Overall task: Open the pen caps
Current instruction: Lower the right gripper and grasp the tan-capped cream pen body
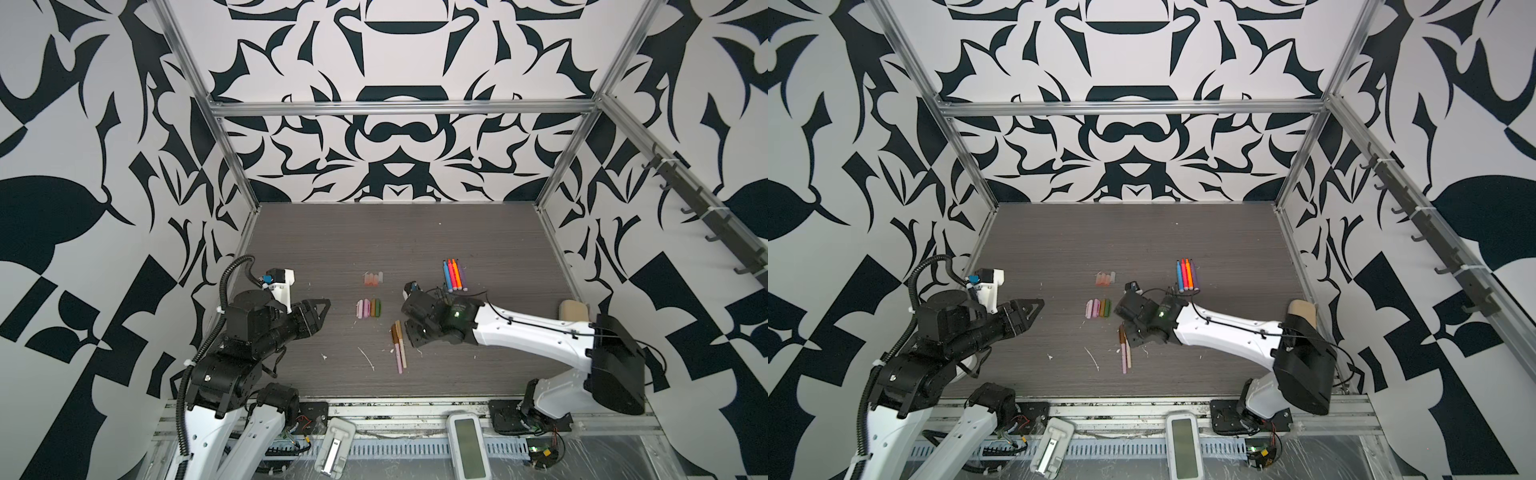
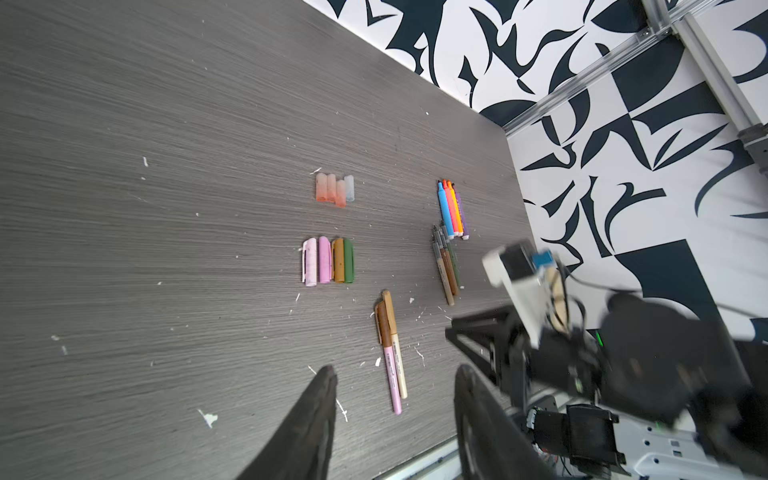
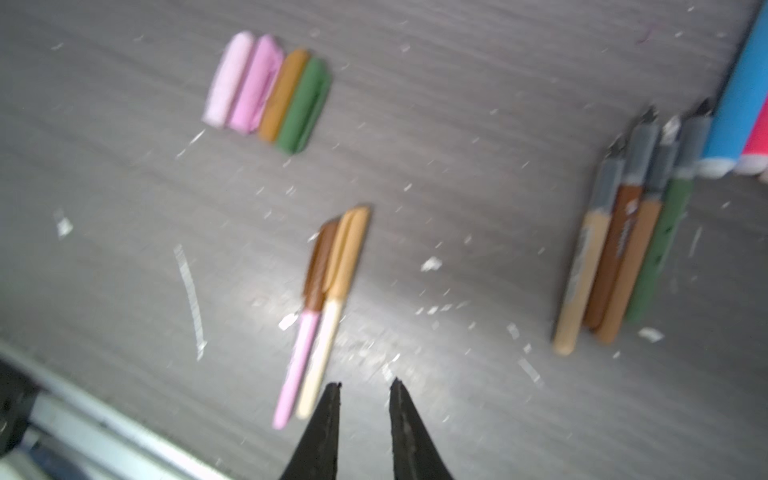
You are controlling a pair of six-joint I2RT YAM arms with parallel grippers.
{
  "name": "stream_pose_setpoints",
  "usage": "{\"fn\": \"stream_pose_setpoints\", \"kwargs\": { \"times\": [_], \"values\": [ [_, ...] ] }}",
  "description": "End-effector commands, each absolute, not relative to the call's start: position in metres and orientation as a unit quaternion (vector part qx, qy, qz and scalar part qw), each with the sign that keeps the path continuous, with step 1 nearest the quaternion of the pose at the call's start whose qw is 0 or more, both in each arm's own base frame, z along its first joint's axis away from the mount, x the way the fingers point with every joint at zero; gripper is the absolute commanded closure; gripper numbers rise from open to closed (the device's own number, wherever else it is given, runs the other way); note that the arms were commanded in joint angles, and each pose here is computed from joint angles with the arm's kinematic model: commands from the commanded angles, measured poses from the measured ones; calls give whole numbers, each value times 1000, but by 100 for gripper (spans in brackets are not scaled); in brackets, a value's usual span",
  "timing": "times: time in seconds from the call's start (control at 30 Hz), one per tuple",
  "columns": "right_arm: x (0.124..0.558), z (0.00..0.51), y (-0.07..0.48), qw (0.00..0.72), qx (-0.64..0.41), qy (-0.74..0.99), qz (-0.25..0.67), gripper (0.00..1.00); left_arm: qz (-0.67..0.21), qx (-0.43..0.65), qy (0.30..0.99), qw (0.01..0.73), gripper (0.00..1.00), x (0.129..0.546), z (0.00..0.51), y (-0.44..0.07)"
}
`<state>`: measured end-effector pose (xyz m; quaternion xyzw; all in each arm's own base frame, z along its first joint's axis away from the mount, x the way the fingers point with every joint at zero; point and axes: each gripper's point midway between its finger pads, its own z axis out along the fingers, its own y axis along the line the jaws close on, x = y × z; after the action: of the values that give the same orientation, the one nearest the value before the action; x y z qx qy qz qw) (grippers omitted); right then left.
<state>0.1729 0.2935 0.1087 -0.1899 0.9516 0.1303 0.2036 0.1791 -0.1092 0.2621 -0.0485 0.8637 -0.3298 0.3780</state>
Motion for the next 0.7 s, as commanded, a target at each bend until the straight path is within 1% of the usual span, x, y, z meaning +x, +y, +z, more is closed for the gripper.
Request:
{"fn": "stream_pose_setpoints", "kwargs": {
  "times": [0.0,0.13,0.23,0.33,0.4,0.53,0.67],
  "values": [
    [161,128,294,241,-145,947,153,76,-332,-45,871,360,51,177,254,-112],
    [132,130,299,236,-145,945,175,76,-330,-55,879,340,51,185,245,-115],
    [123,126,301,233,-147,946,174,76,-336,-56,878,336,51,200,240,-121],
    [118,117,307,223,-152,945,184,76,-342,-65,870,348,52,219,235,-125],
    [117,108,306,218,-155,948,172,76,-342,-74,864,362,52,233,233,-125],
    [103,83,319,184,-161,953,177,76,-339,-80,856,381,51,255,239,-127],
    [101,74,321,185,-159,960,141,76,-343,-86,855,378,50,264,239,-130]
  ]
}}
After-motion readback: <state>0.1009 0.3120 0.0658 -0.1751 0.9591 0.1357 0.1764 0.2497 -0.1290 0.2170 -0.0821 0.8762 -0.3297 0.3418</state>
